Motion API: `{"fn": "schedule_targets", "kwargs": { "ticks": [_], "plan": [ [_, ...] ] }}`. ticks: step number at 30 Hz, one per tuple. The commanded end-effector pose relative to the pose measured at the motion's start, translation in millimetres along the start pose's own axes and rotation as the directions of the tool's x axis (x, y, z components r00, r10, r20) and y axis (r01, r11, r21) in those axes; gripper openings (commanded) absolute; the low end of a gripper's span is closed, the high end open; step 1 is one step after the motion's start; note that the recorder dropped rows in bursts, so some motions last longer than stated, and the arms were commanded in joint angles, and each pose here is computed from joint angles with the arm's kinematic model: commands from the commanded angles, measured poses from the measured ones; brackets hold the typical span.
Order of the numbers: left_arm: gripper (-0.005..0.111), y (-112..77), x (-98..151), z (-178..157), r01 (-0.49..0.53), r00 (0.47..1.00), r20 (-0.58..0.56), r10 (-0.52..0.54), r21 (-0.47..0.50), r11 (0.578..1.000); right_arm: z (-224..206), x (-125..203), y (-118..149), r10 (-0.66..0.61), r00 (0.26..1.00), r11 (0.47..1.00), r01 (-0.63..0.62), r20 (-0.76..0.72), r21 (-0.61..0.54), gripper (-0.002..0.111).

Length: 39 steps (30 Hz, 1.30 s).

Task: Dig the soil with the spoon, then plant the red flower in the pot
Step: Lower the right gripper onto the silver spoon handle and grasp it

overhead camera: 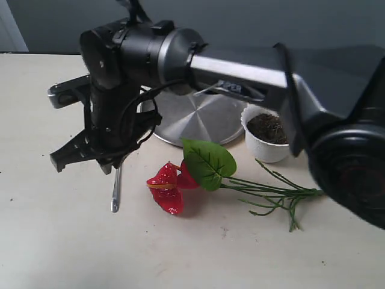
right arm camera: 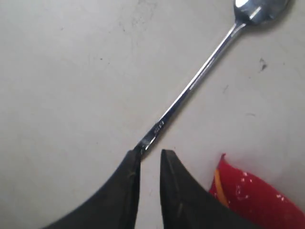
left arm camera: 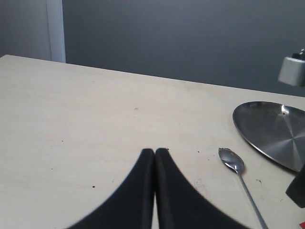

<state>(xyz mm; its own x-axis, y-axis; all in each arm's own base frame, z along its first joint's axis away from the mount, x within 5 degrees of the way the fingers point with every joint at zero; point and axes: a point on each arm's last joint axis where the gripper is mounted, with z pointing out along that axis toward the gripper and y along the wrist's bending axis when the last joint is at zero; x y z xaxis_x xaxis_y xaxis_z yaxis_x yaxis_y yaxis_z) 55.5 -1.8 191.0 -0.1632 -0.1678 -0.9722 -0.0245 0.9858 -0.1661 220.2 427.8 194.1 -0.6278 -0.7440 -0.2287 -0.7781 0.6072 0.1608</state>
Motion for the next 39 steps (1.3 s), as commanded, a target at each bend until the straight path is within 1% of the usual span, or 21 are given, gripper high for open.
{"fn": "schedule_targets", "kwargs": {
  "ticks": [1, 5, 8, 12, 13, 19, 20, 21, 25, 27, 32, 36, 39],
  "plan": [
    [0.000, -0.2, -0.7, -0.2, -0.002, 1.000, 0.016, 0.001, 0.006, 1.000, 9.3, -11.4, 11.3, 0.014, 0.999, 0.993, -0.018, 0.033, 0.121, 0.017],
    [0.000, -0.2, -0.7, -0.2, -0.002, 1.000, 0.016, 0.001, 0.006, 1.000, 25.7, -13.2, 11.0, 0.148, 0.989, 0.982, -0.150, 0.025, 0.114, 0.017],
    [0.000, -0.2, -0.7, -0.2, -0.002, 1.000, 0.016, 0.001, 0.006, 1.000, 35.2, -11.2, 11.5, 0.173, 0.985, 0.980, -0.172, -0.001, 0.102, 0.017],
    [0.000, -0.2, -0.7, -0.2, -0.002, 1.000, 0.016, 0.001, 0.006, 1.000, 45.6, -7.6, 12.5, 0.254, 0.967, 0.964, -0.249, -0.038, 0.090, 0.017],
    [0.000, -0.2, -0.7, -0.2, -0.002, 1.000, 0.016, 0.001, 0.006, 1.000, 47.8, -6.9, 14.2, 0.265, 0.963, 0.963, -0.261, -0.051, 0.072, 0.017],
    [0.000, -0.2, -0.7, -0.2, -0.002, 1.000, 0.016, 0.001, 0.006, 1.000, 49.2, -7.9, 11.0, 0.255, 0.966, 0.964, -0.250, -0.037, 0.092, 0.017],
    [0.000, -0.2, -0.7, -0.2, -0.002, 1.000, 0.016, 0.001, 0.006, 1.000, 49.2, -8.3, 10.1, 0.250, 0.968, 0.964, -0.245, -0.030, 0.100, 0.019],
    [0.000, -0.2, -0.7, -0.2, -0.002, 1.000, 0.016, 0.001, 0.006, 1.000, 49.1, -9.0, 9.3, 0.244, 0.970, 0.965, -0.240, -0.022, 0.107, 0.024],
    [0.000, -0.2, -0.7, -0.2, -0.002, 1.000, 0.016, 0.001, 0.006, 1.000, 48.8, -10.5, 6.0, 0.258, 0.966, 0.957, -0.256, 0.005, 0.137, 0.054],
    [0.000, -0.2, -0.7, -0.2, -0.002, 1.000, 0.016, 0.001, 0.006, 1.000, 48.9, -11.2, 6.4, 0.258, 0.966, 0.957, -0.257, 0.011, 0.131, 0.060],
    [0.000, -0.2, -0.7, -0.2, -0.002, 1.000, 0.016, 0.001, 0.006, 1.000, 49.0, -14.4, 7.2, 0.254, 0.966, 0.960, -0.257, 0.044, 0.113, 0.055],
    [0.000, -0.2, -0.7, -0.2, -0.002, 1.000, 0.016, 0.001, 0.006, 1.000, 48.7, -18.5, 6.0, 0.234, 0.968, 0.963, -0.244, 0.088, 0.117, 0.055],
    [0.000, -0.2, -0.7, -0.2, -0.002, 1.000, 0.016, 0.001, 0.006, 1.000, 47.9, -21.8, 0.1, 0.234, 0.966, 0.962, -0.247, 0.113, 0.120, 0.055]
  ]
}}
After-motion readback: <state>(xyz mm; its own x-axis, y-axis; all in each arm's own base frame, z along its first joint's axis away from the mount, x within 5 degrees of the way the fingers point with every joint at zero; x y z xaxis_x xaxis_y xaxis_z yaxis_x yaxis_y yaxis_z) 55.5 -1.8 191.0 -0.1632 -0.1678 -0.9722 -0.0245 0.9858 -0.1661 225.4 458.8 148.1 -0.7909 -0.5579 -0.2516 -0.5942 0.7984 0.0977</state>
